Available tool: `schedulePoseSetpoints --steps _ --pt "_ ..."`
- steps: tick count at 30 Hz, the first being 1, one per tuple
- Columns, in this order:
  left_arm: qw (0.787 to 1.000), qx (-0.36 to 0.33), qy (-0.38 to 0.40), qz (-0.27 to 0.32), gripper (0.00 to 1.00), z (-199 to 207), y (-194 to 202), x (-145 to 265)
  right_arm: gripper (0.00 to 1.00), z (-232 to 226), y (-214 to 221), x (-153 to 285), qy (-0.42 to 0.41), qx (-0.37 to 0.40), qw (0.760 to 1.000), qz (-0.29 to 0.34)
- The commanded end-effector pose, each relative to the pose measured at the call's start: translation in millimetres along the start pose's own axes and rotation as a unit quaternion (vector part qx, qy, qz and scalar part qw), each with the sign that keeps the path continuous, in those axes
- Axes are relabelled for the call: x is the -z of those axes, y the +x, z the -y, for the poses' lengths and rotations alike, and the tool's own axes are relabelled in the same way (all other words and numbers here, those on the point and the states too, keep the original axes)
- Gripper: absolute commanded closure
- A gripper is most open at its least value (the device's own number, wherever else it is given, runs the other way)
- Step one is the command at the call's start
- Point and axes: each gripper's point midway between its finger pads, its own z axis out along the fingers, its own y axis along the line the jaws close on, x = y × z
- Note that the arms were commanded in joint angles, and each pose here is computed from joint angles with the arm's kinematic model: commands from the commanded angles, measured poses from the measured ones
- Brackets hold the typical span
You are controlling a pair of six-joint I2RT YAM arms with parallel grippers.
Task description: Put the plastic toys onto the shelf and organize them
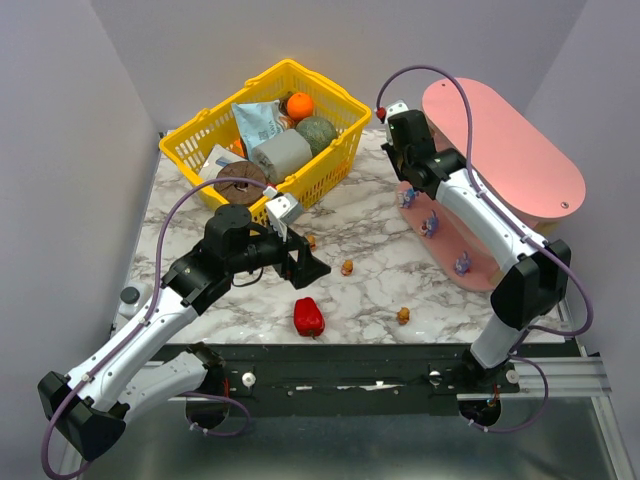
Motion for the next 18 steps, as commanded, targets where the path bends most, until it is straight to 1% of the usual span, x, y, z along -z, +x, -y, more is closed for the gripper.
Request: schedulePoseSetpoints --steps 1,18 --pt "1.0 -0.001 0.002 0.005 0.01 0.8 -0.7 3.4 0.92 5.4 2.5 -6.4 0.028 0.009 1.0 -0.007" --pt "1.0 0.003 0.0 0.004 0.01 -0.8 0.5 3.2 0.93 13.1 8.6 -10.7 0.055 -0.001 0.998 -0.018"
